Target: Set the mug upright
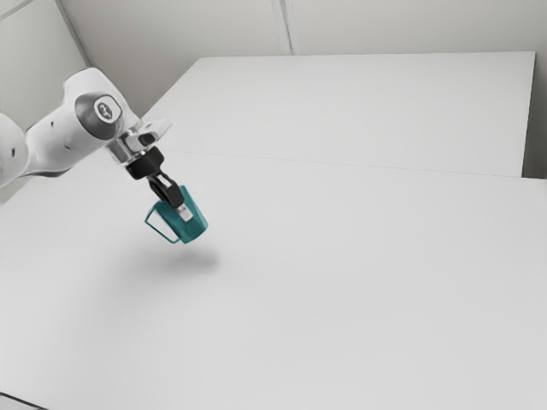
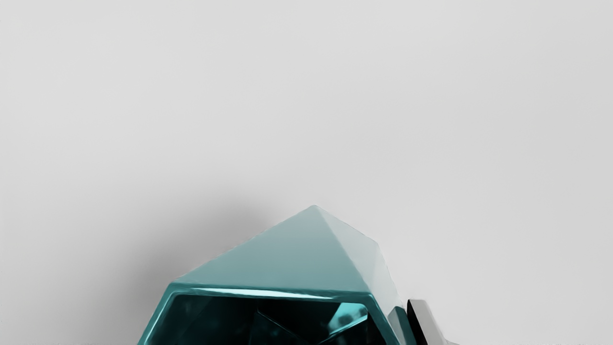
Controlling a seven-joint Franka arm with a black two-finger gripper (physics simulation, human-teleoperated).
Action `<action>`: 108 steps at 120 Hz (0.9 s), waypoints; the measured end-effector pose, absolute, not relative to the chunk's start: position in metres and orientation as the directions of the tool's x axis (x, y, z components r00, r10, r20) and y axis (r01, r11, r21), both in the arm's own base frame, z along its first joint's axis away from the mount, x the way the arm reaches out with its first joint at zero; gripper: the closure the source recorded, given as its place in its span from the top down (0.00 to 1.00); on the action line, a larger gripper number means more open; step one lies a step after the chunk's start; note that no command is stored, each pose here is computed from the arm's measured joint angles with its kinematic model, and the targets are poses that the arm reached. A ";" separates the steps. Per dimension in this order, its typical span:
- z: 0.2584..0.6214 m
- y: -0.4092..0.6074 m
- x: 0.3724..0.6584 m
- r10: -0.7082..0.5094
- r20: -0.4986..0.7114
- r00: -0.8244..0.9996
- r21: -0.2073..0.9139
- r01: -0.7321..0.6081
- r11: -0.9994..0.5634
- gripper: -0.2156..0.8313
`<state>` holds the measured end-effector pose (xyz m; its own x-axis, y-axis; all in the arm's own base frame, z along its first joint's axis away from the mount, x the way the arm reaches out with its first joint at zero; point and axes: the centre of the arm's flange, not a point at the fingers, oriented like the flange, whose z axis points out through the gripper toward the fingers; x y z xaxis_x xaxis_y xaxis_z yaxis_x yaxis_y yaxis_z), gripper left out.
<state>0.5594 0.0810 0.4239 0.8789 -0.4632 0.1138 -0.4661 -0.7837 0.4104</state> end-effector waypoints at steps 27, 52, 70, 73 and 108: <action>0.409 0.055 0.565 -0.508 0.049 0.860 0.278 -0.500 -0.820 0.05; 0.389 0.046 0.570 -0.508 0.024 0.861 0.197 -0.502 -0.842 0.05; 0.373 0.044 0.570 -0.496 0.017 0.868 0.166 -0.491 -0.855 0.05; 0.371 0.043 0.571 -0.493 0.018 0.870 0.162 -0.489 -0.857 0.05; 0.355 0.039 0.578 -0.485 0.011 0.874 0.116 -0.483 -0.868 0.05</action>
<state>0.5782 0.0392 0.3548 0.8744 -0.4850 0.0107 -0.4829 -0.8680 0.1157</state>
